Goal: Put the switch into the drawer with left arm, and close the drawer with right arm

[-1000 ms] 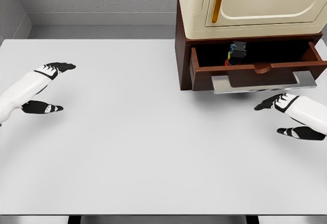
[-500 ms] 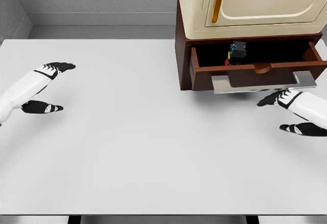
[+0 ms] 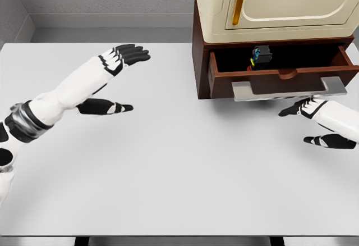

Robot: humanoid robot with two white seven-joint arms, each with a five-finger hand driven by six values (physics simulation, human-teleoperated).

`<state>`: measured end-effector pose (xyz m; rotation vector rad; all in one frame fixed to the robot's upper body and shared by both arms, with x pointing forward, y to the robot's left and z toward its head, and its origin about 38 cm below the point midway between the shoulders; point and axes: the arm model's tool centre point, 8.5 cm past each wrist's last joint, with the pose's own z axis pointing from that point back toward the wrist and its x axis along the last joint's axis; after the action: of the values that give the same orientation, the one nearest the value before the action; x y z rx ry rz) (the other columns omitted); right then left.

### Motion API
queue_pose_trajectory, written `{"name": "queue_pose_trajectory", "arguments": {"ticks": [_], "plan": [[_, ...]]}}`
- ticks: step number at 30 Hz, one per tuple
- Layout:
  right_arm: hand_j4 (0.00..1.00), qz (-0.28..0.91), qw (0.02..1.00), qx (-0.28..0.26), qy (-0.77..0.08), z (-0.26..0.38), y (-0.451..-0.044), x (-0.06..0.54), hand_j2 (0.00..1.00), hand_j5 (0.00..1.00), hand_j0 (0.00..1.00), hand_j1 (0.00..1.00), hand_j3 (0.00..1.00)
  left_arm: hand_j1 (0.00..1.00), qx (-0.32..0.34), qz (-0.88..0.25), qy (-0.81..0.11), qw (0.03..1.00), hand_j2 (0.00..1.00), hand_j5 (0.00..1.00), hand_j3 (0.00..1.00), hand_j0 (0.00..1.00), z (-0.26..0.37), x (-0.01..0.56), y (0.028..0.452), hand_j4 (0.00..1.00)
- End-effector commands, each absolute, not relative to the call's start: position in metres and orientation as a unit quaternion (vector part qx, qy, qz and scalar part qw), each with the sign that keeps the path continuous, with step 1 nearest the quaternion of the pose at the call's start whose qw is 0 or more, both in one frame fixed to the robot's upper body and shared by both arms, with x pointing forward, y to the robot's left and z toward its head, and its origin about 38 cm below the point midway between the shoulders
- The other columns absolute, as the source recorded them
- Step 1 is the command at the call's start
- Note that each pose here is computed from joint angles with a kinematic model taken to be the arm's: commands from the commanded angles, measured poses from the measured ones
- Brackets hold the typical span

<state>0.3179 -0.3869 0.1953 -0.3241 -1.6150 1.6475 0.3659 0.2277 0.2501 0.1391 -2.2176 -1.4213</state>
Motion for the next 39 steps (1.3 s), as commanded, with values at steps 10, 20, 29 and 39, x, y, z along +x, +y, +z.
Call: {"name": "queue_pose_trajectory", "arguments": {"ticks": [10, 20, 29, 39], "plan": [[0.83, 0.656, 0.4, -0.117, -0.63, 0.196, -0.388, 0.31, 0.83, 0.83, 0.83, 0.83, 0.83, 1.0, -0.194, -0.547, -0.712, 0.396, 1.0, 1.0, 1.0, 1.0, 0.248, 0.383, 0.14, 1.0], [0.79, 0.67, 0.415, -0.112, -0.605, 0.193, -0.4, 0.302, 0.79, 0.79, 0.79, 0.79, 0.79, 1.0, -0.291, -0.47, -0.636, 0.539, 1.0, 1.0, 1.0, 1.0, 0.272, 0.411, 0.084, 1.0], [0.8, 0.673, 0.417, -0.111, -0.601, 0.192, -0.402, 0.301, 0.8, 0.8, 0.8, 0.8, 0.8, 1.0, -0.311, -0.446, -0.617, 0.569, 1.0, 1.0, 1.0, 1.0, 0.271, 0.44, 0.062, 1.0], [0.8, 0.672, 0.419, -0.112, -0.601, 0.192, -0.403, 0.301, 0.8, 0.8, 0.8, 0.8, 0.8, 1.0, -0.331, -0.438, -0.606, 0.576, 1.0, 1.0, 1.0, 1.0, 0.268, 0.449, 0.034, 1.0]]}}
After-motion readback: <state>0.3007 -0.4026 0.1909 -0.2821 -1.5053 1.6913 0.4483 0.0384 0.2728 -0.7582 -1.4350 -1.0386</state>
